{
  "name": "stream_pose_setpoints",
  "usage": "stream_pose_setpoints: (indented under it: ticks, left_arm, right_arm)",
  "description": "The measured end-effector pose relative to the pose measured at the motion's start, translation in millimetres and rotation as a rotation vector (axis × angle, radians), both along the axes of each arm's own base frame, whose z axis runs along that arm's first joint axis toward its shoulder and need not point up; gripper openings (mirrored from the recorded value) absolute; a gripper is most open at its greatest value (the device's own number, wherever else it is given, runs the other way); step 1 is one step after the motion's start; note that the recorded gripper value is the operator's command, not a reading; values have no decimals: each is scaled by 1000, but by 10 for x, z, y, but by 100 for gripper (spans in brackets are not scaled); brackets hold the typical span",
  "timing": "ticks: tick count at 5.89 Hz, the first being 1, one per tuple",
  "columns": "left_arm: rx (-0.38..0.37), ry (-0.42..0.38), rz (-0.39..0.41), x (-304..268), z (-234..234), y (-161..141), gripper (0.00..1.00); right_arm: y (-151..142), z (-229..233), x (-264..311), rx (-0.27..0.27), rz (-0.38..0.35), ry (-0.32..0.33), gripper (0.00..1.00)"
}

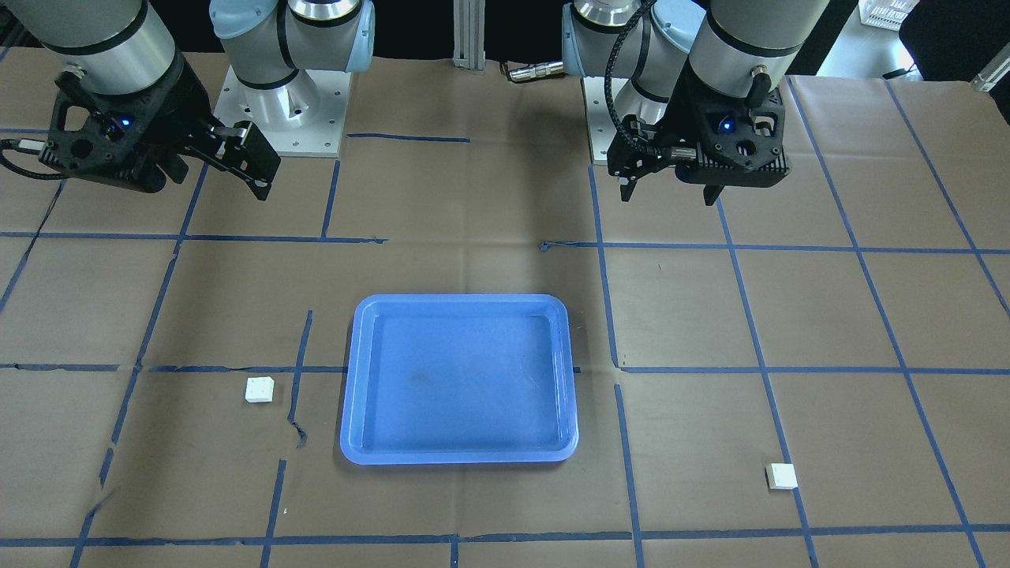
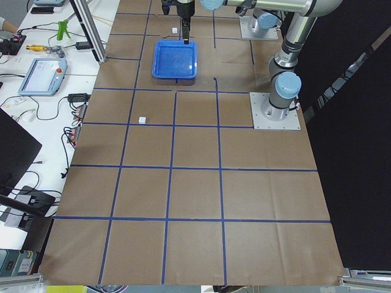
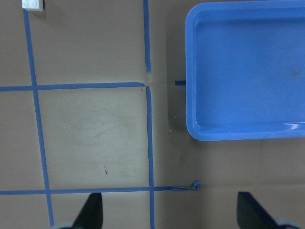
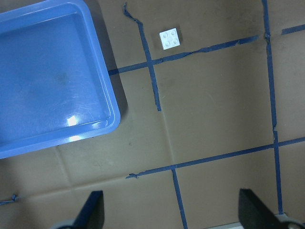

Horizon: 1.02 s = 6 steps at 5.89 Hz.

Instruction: Assemble white blocks and place on blue tray

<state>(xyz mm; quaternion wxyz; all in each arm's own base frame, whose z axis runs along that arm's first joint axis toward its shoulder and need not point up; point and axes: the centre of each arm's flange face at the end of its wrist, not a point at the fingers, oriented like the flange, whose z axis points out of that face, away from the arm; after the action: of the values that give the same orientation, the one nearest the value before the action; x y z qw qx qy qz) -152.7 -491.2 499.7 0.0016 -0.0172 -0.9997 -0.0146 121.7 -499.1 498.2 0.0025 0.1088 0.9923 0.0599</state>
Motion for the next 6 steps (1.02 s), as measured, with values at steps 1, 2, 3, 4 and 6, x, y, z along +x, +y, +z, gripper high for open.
stream_pose_setpoints:
  ticks: [1, 2, 3, 4, 6]
  left_arm:
    - [-3, 0, -1, 3, 15, 6, 99]
    - [-5, 0, -2, 6, 23, 10, 99]
    - [-6, -1, -2, 8, 29, 11, 99]
    - [-6, -1, -2, 9, 30, 11, 99]
    - [4, -8, -2, 16, -17, 14, 99]
  right_arm:
    - [-1, -18, 2, 3, 13, -1, 100]
    - [-7, -35, 3, 6, 28, -5, 100]
    - [-13, -52, 4, 10, 34, -8, 100]
    - [-14, -59, 5, 12, 54, -11, 100]
    - [-21, -61, -10, 7, 222, -34, 100]
